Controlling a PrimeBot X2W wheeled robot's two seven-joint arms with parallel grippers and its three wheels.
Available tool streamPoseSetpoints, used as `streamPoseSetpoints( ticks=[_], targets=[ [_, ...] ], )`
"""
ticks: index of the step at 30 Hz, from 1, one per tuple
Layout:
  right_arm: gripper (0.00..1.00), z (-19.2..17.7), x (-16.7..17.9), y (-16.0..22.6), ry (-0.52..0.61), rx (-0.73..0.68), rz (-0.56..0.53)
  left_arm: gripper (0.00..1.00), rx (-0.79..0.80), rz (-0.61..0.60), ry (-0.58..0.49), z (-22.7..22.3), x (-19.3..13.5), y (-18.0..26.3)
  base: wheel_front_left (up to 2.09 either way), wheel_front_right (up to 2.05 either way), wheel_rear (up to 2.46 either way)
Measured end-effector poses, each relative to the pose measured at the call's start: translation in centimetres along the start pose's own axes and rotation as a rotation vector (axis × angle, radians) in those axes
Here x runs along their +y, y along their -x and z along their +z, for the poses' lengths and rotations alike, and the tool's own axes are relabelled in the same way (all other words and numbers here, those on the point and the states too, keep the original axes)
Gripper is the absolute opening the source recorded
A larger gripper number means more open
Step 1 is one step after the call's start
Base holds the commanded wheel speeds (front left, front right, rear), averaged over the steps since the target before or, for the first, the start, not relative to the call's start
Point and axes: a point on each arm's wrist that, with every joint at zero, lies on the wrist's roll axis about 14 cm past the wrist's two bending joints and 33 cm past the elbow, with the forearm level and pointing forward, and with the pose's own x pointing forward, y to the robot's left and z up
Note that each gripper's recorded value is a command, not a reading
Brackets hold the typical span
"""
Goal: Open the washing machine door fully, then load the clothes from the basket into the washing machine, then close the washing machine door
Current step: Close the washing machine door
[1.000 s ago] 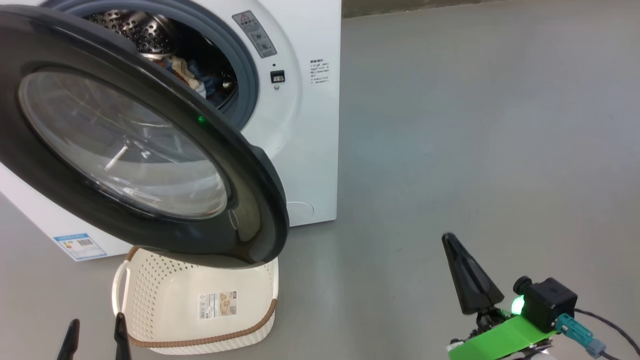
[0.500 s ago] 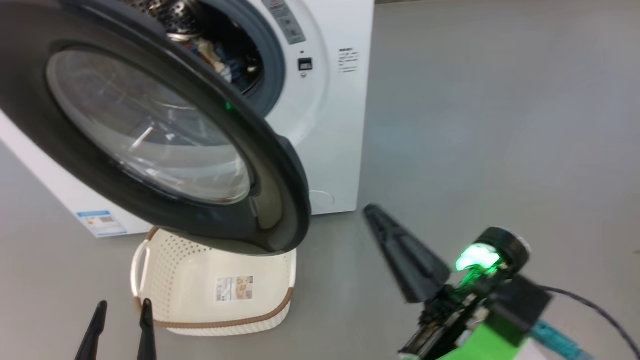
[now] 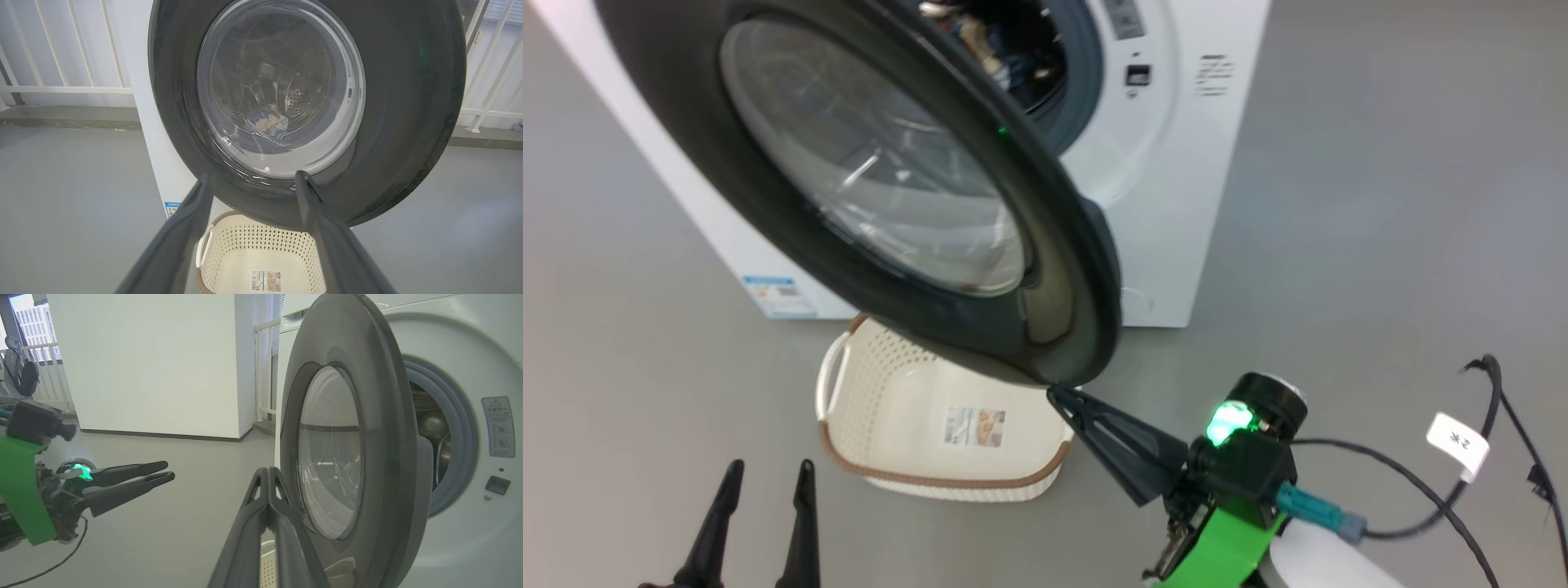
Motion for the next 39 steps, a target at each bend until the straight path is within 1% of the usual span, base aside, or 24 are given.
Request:
streamPoseSetpoints(
  ticks=[6,9,14,17,23,27,28,30,35,39],
  targets=[
    [0.00,-3.6,-1.4,-1.7,-0.018,0.080,0.018,1.00,0.013,0.025,0.021,-0.4,0.4,-0.3,0.00,0.00,0.00],
    [0.00,-5.7,-2.2,-2.2,-0.053,0.123,0.009,1.00,0.014,0.031,0.020,-0.4,0.6,-0.9,0.00,0.00,0.00],
    [0.00,-7.5,-3.6,-3.8,-0.084,0.143,-0.004,1.00,0.024,0.043,0.039,-0.7,0.7,-1.5,0.00,0.00,0.00],
    [0.00,-8.3,-4.7,-4.8,-0.099,0.144,-0.027,1.00,0.032,0.051,0.045,-1.0,0.8,-1.8,0.00,0.00,0.00],
    [0.00,-10.0,-7.7,-5.7,-0.128,0.154,-0.108,1.00,0.052,0.069,0.055,-1.6,1.2,-2.2,0.00,0.00,0.00],
    [0.00,-10.2,-10.4,-6.6,-0.111,0.139,-0.160,1.00,0.060,0.076,0.061,-2.0,1.4,-2.7,0.00,0.00,0.00],
    [0.00,-10.2,-10.4,-6.6,-0.111,0.139,-0.160,1.00,0.060,0.076,0.061,-2.0,1.4,-2.7,0.00,0.00,0.00],
    [0.00,-10.2,-11.6,-7.1,-0.101,0.130,-0.181,1.00,0.066,0.076,0.063,-2.2,1.4,-2.9,0.00,0.00,0.00],
    [0.00,-9.8,-14.8,-8.4,-0.125,0.083,-0.265,1.00,0.087,0.078,0.071,-3.0,1.3,-3.4,0.00,0.00,0.00],
    [0.00,-9.1,-17.5,-10.2,-0.082,0.043,-0.299,1.00,0.095,0.073,0.084,-3.4,1.2,-4.3,0.00,0.00,0.00]
  ],
)
